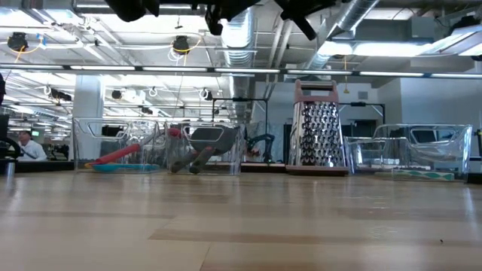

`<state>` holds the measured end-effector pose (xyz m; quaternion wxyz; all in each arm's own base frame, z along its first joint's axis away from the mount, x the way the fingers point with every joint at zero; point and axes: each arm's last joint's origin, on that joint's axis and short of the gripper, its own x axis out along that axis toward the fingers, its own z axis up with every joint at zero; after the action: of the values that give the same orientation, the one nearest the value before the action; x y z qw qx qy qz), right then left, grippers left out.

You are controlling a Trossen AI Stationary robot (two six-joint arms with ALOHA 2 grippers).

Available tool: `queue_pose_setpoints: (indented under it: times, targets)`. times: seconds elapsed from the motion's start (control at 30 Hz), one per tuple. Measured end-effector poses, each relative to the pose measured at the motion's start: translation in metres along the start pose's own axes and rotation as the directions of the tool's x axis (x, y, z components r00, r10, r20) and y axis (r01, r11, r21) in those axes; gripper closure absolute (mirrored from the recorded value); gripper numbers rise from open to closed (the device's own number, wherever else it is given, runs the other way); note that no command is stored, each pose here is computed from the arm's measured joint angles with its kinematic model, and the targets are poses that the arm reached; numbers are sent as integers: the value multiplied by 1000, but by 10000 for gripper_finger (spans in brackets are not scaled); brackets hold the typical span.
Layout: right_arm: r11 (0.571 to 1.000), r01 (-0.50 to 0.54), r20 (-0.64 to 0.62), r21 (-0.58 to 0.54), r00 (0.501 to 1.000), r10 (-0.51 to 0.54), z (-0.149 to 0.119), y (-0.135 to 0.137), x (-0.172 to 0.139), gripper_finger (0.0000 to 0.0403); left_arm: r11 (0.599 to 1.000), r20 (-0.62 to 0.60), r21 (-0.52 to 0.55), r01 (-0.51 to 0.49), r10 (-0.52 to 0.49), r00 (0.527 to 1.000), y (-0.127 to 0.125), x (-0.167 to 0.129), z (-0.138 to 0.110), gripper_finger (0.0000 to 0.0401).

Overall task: Pick & Place Kitchen Items
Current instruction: Put the black spatula into the middle transparent bin

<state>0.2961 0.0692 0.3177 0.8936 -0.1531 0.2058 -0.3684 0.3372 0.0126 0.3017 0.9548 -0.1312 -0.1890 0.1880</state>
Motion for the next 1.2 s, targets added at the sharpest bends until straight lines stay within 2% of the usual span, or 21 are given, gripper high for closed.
queue_pose_setpoints:
  times: [0.23,0.47,0.53,1.0,1.07,1.2]
  targets:
    - [1000,-26,-1,5,1000,26,0,1,0,305,1000,6,-4,-12,12,1000,1,0,1,279]
    - [1000,-28,-2,4,1000,28,0,0,1,305,1000,13,-19,-2,2,1000,0,0,2,374]
    - [1000,-27,-3,1,1000,27,0,0,1,305,1000,14,-25,5,-4,1000,0,0,2,390]
    - [999,-40,-4,5,999,40,0,1,1,304,999,17,-40,6,-6,1000,0,0,2,397]
    - [999,-48,-5,8,999,48,0,1,1,291,999,19,-36,7,-6,1000,0,0,2,397]
    - [998,-60,-4,15,998,60,0,1,0,234,1000,21,-22,1,-1,1000,1,0,2,401]
